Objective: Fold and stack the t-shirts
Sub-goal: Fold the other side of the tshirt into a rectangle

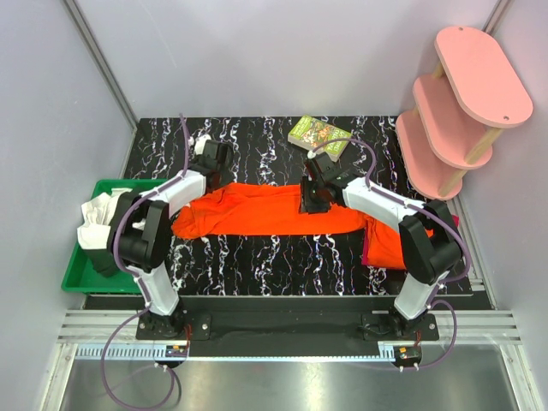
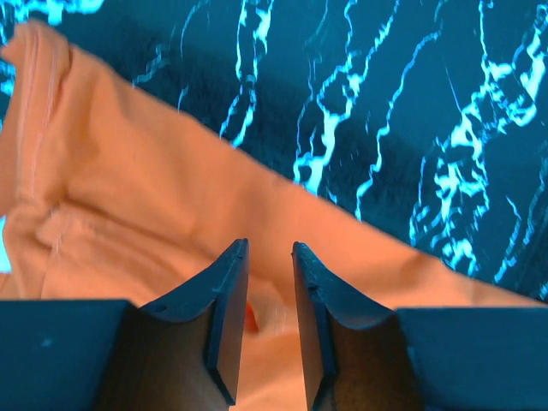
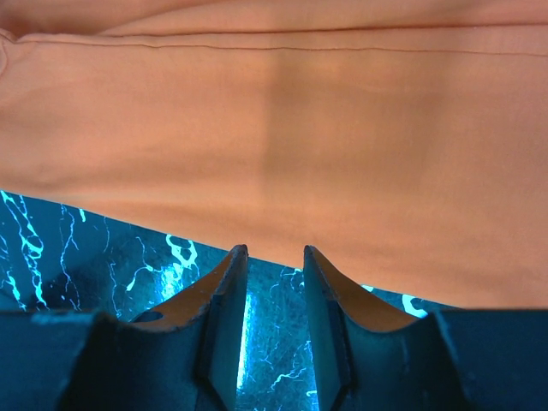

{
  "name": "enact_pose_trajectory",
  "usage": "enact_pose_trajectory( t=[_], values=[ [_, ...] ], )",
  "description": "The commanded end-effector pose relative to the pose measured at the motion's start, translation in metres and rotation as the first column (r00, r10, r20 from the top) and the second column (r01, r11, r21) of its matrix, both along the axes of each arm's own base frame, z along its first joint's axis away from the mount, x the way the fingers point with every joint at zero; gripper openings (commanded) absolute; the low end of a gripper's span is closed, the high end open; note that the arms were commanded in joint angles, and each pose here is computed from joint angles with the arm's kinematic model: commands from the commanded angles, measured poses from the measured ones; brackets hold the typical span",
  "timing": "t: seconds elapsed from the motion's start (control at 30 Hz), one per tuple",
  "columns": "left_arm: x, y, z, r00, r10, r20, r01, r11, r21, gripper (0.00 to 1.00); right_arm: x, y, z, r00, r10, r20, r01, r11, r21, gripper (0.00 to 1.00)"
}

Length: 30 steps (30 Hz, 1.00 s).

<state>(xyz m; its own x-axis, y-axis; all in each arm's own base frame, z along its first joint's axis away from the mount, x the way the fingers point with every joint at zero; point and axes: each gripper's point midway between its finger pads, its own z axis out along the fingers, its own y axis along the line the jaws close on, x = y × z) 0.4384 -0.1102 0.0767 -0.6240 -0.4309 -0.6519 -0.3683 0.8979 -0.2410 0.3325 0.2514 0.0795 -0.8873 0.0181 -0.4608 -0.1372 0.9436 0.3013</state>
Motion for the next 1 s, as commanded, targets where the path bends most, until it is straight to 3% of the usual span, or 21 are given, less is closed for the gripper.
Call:
enact_pose_trajectory(
  t=[0.0, 0.13, 0.37, 0.6, 0.97],
  values=[
    [0.021, 0.008, 0.009, 1.0, -0.01, 0.014, 0.009, 0.999, 0.052, 0.34, 0.009, -0.001, 0.022, 0.997, -0.027, 0.073, 0.025, 0.999, 0.027, 0.4],
    [0.022, 0.014, 0.009, 1.0, 0.007, -0.003, -0.007, 0.998, 0.062, 0.36, 0.008, -0.001, 0.02, 0.997, -0.025, 0.071, 0.024, 0.999, 0.025, 0.4],
    [-0.019, 0.036, 0.058, 0.987, 0.097, 0.126, -0.101, 0.995, 0.022, 0.37, 0.007, 0.005, 0.019, 0.998, -0.023, 0.059, 0.02, 0.998, 0.052, 0.39],
    [-0.057, 0.043, 0.023, 0.989, 0.137, 0.052, -0.138, 0.99, 0.005, 0.43, 0.008, 0.009, 0.013, 0.999, -0.021, 0.045, 0.018, 0.997, 0.069, 0.39],
    [-0.039, 0.068, -0.007, 0.96, 0.275, -0.044, -0.269, 0.957, 0.106, 0.41, 0.004, 0.005, 0.011, 0.999, -0.019, 0.043, 0.016, 0.998, 0.059, 0.39]
  ],
)
